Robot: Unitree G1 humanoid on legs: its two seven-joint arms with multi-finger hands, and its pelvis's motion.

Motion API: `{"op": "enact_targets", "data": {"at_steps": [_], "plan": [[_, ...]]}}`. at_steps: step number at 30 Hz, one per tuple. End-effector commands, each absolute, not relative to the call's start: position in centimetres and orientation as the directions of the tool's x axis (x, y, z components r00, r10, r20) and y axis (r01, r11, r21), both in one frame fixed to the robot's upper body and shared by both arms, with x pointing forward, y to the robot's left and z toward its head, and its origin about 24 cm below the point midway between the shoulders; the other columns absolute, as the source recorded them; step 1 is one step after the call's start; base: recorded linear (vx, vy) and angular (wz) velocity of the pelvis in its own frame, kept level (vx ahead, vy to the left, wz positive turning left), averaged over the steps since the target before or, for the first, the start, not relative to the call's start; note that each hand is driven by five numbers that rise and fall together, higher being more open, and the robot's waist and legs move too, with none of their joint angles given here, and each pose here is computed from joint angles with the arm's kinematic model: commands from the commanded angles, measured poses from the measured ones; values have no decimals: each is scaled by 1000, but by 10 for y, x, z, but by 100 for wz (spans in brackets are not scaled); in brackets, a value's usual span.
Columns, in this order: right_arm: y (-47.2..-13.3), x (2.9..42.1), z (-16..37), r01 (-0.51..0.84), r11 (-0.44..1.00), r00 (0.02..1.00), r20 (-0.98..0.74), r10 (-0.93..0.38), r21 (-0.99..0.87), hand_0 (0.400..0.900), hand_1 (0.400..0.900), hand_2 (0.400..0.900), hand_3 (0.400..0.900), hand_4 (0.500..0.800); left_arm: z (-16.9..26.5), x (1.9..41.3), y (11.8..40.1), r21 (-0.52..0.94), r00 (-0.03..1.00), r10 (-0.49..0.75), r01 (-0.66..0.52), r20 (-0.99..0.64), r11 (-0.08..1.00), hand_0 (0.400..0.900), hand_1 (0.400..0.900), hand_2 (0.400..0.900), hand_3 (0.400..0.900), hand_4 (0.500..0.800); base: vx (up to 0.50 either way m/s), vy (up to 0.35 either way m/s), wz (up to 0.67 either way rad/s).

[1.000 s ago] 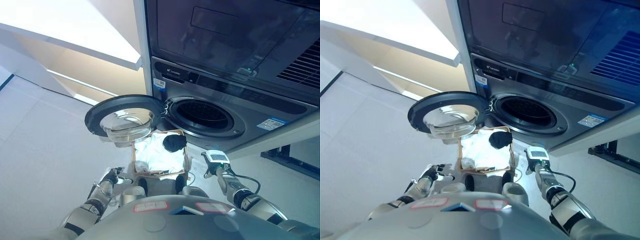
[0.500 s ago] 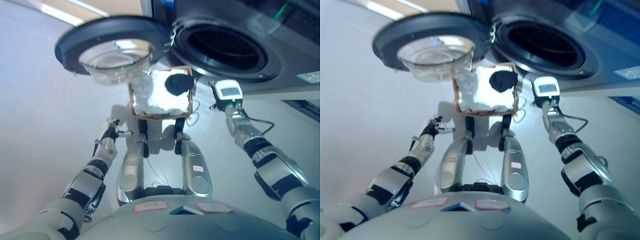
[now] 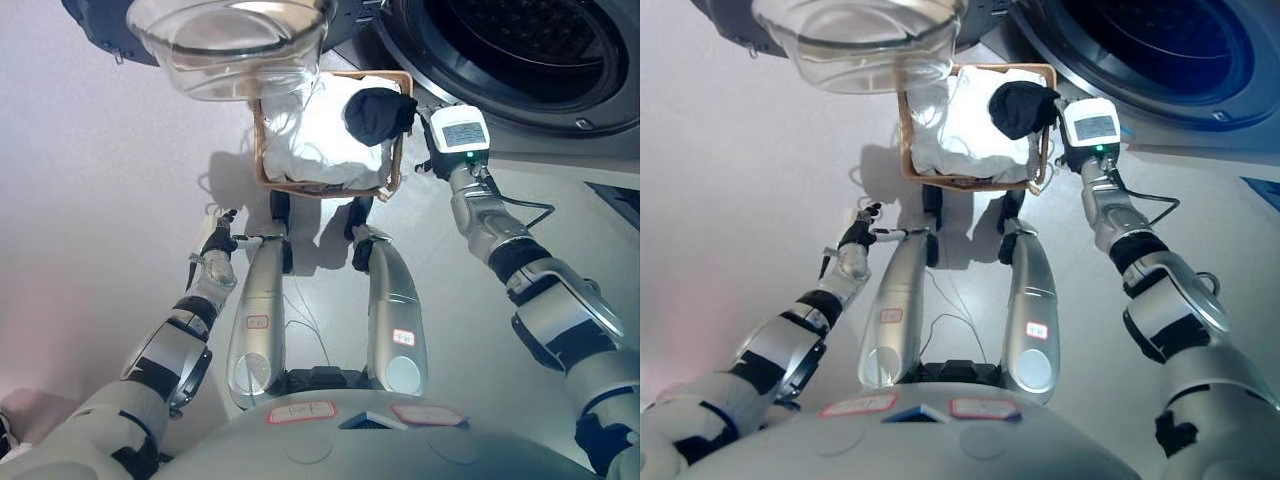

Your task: Put the clothes in the basket into the washing machine.

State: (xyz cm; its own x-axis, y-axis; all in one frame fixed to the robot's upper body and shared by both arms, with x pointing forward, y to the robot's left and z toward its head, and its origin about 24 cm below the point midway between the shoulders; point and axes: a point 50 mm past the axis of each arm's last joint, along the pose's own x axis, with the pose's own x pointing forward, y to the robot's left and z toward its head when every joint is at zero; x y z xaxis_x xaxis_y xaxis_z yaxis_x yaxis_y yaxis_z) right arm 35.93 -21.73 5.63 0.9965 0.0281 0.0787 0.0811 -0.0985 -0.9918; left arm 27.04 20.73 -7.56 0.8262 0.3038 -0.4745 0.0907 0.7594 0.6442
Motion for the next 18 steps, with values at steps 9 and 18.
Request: {"op": "enact_targets", "data": {"at_steps": [9, 18], "plan": [[-232, 378, 101, 260, -116, 964, 265, -31, -959, 900, 900, 900, 900, 800, -65, 274, 227, 672, 826, 382, -6, -414, 741, 900, 900, 900, 900, 800, 6, 20, 12], [-238, 383, 117, 316, -72, 943, 322, -86, -946, 900, 900, 900, 900, 800, -58, 281, 227, 671, 843, 386, -40, -375, 740, 900, 900, 900, 900, 800, 11, 3, 14]]}}
